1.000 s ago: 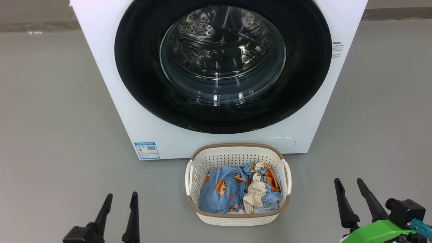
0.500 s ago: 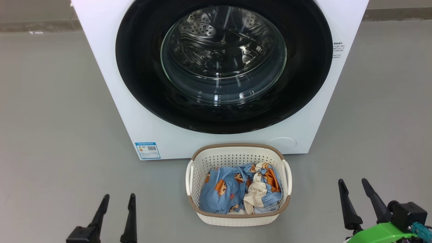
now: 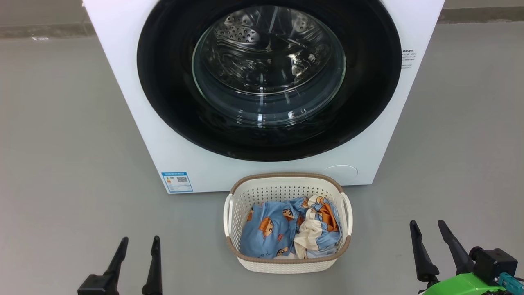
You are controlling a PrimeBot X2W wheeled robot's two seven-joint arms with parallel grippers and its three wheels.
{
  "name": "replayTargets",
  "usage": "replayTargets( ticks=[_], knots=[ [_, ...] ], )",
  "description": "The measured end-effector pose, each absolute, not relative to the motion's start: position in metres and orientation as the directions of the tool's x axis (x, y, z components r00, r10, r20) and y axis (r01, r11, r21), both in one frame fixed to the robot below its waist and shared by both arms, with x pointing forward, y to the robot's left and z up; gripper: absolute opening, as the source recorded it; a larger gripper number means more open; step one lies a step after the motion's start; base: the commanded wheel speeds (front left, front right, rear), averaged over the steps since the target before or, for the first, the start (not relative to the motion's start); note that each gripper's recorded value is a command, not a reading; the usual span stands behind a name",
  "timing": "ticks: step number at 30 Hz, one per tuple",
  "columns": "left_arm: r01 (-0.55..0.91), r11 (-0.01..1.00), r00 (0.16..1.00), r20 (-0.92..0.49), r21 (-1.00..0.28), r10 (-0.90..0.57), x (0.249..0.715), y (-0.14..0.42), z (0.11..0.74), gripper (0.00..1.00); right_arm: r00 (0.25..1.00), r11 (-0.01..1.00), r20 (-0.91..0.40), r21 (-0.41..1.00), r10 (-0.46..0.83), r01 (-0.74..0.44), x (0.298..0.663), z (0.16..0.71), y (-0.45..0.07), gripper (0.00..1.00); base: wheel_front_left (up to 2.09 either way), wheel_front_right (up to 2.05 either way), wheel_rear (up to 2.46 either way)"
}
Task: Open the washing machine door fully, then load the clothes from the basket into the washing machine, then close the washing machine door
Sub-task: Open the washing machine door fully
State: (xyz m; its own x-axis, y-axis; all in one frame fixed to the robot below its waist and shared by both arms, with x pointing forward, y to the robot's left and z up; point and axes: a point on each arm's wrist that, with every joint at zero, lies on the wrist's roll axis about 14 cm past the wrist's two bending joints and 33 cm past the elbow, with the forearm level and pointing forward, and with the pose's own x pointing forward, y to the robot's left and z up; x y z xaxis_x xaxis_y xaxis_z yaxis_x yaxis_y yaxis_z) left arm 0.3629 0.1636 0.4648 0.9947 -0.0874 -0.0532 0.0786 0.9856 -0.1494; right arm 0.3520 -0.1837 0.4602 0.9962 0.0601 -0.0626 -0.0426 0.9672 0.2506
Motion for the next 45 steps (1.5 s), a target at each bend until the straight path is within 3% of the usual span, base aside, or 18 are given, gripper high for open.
replayTargets(
  ticks=[33,45],
  knots=[
    [0.082,0.982,0.995,-0.049,-0.172,-0.091,0.383,0.160,0.466,1.00,0.995,0.966,-0.096,0.259,0.023,0.003,0.352,0.449,-0.193,1.00,1.08,1.03,-2.11],
    [0.095,0.978,0.994,-0.044,-0.184,-0.105,0.381,0.155,0.467,1.00,0.996,0.966,-0.090,0.260,0.029,-0.005,0.353,0.451,-0.192,1.00,0.38,0.38,-0.75]
  ],
)
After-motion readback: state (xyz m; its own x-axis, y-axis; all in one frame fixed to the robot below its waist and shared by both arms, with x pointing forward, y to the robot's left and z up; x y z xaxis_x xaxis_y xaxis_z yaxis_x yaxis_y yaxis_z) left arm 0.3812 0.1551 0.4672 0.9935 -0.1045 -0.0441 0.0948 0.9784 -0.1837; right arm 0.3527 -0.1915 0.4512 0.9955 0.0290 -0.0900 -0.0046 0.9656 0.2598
